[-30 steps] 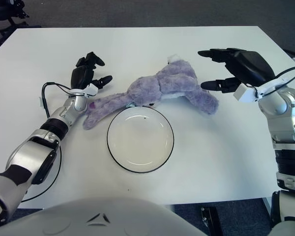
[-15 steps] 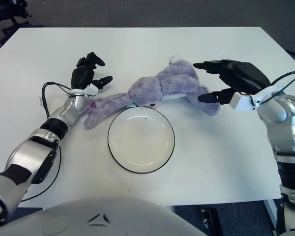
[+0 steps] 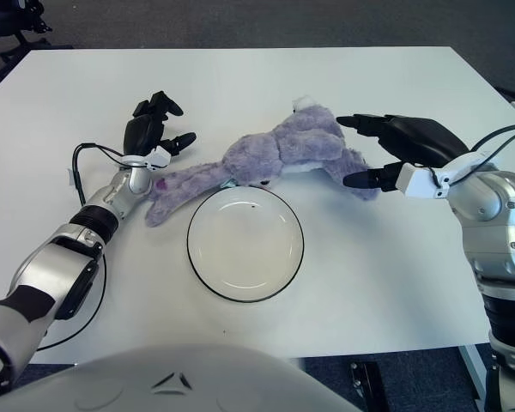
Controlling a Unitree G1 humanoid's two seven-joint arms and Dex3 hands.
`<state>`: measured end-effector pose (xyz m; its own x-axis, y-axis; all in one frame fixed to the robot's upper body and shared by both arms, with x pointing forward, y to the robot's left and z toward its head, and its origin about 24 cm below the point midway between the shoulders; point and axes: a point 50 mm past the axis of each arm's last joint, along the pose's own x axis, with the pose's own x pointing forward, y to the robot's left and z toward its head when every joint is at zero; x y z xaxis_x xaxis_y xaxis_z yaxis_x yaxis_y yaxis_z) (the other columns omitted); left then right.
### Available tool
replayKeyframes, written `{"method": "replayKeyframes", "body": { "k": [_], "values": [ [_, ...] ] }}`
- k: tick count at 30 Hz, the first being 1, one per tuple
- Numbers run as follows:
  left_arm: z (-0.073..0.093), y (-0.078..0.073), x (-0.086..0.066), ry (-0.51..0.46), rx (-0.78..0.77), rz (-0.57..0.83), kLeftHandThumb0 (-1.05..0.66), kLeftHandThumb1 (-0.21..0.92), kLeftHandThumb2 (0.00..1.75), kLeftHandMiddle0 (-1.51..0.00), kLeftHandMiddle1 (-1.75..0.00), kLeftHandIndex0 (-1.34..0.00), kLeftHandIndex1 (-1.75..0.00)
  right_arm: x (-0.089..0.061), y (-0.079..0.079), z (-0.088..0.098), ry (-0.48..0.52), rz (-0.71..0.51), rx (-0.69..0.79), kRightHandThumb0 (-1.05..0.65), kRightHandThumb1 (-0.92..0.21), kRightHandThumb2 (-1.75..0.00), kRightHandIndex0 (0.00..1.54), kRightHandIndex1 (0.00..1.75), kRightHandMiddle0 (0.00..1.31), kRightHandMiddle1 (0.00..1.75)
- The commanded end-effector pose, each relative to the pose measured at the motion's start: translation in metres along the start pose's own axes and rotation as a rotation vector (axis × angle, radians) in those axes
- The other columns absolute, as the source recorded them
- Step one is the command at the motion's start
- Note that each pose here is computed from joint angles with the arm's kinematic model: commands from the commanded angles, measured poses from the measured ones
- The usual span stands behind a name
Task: Put the doll into the plate.
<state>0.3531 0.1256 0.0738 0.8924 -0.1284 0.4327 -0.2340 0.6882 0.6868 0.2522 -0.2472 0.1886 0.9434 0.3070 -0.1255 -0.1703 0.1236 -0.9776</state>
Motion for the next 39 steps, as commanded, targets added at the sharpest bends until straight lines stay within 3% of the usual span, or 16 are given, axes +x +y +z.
{"method": "replayKeyframes", "body": {
  "k": [1,16,39],
  "values": [
    [-0.002,0.002,0.000,-0.007,0.014,0.006,0.00,0.91,0.47,-0.25,-1.49,-0.20,-1.75,0.003,0.001,0.001,0.001,-0.003,-0.006,-0.75,-0.92,-0.29,0.24,0.00,0.20,0.00],
    [-0.001,0.001,0.000,-0.014,0.018,0.006,0.00,0.90,0.49,-0.25,-1.51,-0.20,-1.75,0.010,0.008,0.010,-0.020,0.043,0.007,-0.76,-0.92,-0.27,0.20,0.00,0.16,0.00],
    [0.000,0.000,-0.001,-0.023,0.015,0.001,0.00,0.91,0.49,-0.24,-1.52,-0.19,-1.75,0.036,0.020,0.012,0.042,-0.039,-0.060,-0.78,-0.92,-0.29,0.11,0.00,0.14,0.00]
  ]
}}
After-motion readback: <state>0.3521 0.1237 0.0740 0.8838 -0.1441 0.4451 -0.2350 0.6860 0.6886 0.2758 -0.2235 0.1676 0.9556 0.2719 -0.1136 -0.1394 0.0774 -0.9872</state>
